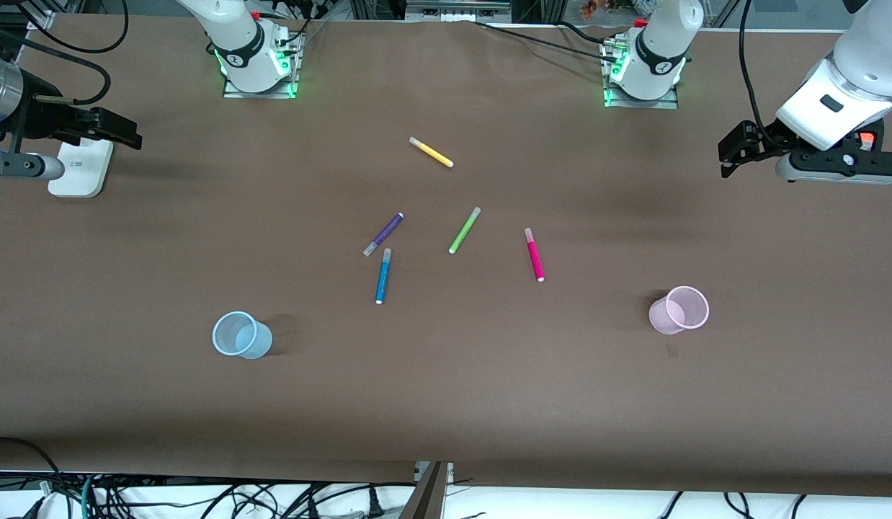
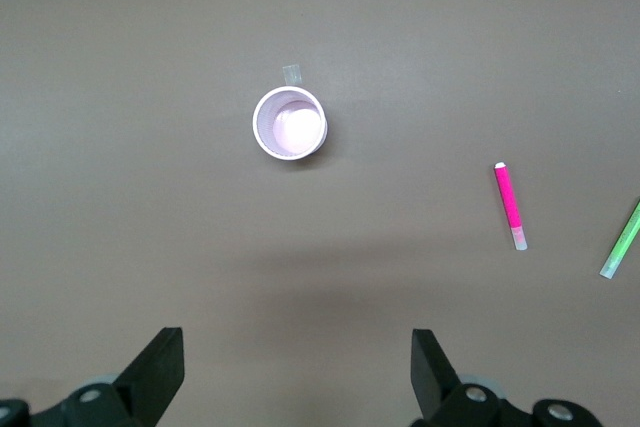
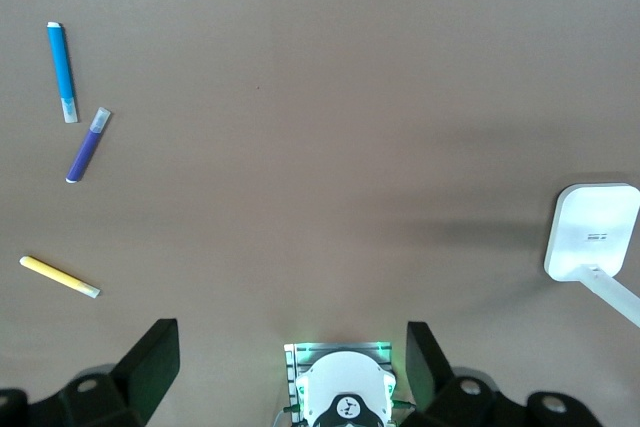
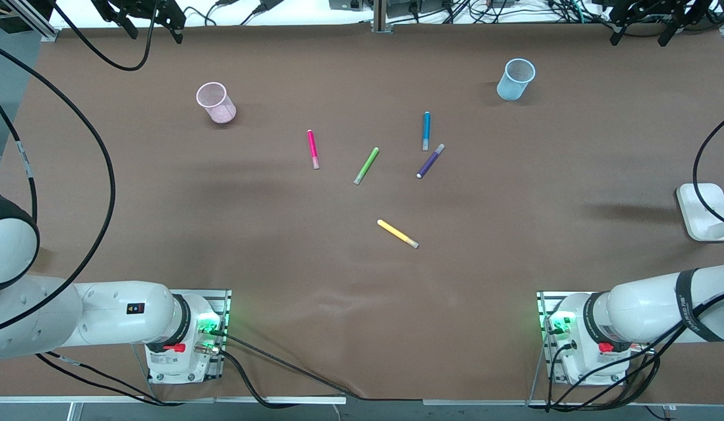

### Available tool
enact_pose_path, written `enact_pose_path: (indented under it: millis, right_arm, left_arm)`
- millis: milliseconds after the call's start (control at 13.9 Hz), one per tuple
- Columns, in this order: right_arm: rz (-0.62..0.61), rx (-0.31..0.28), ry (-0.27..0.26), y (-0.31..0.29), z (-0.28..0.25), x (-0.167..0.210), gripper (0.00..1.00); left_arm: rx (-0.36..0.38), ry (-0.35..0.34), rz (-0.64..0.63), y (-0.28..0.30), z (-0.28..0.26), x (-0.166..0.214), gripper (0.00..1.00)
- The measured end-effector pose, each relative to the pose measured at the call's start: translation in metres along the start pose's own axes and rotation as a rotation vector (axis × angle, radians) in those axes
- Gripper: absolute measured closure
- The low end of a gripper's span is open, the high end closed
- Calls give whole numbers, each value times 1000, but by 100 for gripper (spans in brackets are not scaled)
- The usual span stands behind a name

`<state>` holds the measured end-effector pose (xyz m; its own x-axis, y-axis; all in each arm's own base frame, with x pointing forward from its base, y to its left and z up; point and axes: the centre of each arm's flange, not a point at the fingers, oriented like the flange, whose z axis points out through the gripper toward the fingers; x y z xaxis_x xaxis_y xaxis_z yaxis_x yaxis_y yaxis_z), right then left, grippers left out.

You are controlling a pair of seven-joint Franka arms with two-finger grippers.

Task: Place pink and blue markers in matching cups
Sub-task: 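Move the right gripper down over the blue marker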

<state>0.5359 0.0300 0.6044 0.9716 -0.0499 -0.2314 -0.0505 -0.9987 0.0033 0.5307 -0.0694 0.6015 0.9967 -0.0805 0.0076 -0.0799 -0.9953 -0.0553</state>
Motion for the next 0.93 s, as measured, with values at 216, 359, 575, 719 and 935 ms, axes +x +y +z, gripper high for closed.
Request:
enact_pose_path:
  millis: [216,359,575,719,935]
  right_arm:
    - [-17,-4,2,-9,0,-1,0]
    - [-22,-4,-1,-10,2,0,0]
    - [-37,-5,-17,-11,9,7,0]
    - [-54,-7,-32,-18,19,15,0]
    - [-132,-28,-33,-75,50,37,0]
  left_arm:
    - [0,-7,0,0,1,-1,0]
    - [1,-8,1,1,1,-1,0]
    - [1,-8,4,2,1,-1,0]
    - [1,-9,7,4,1,-1,0]
    - [1,-11,8,5,1,-1,0]
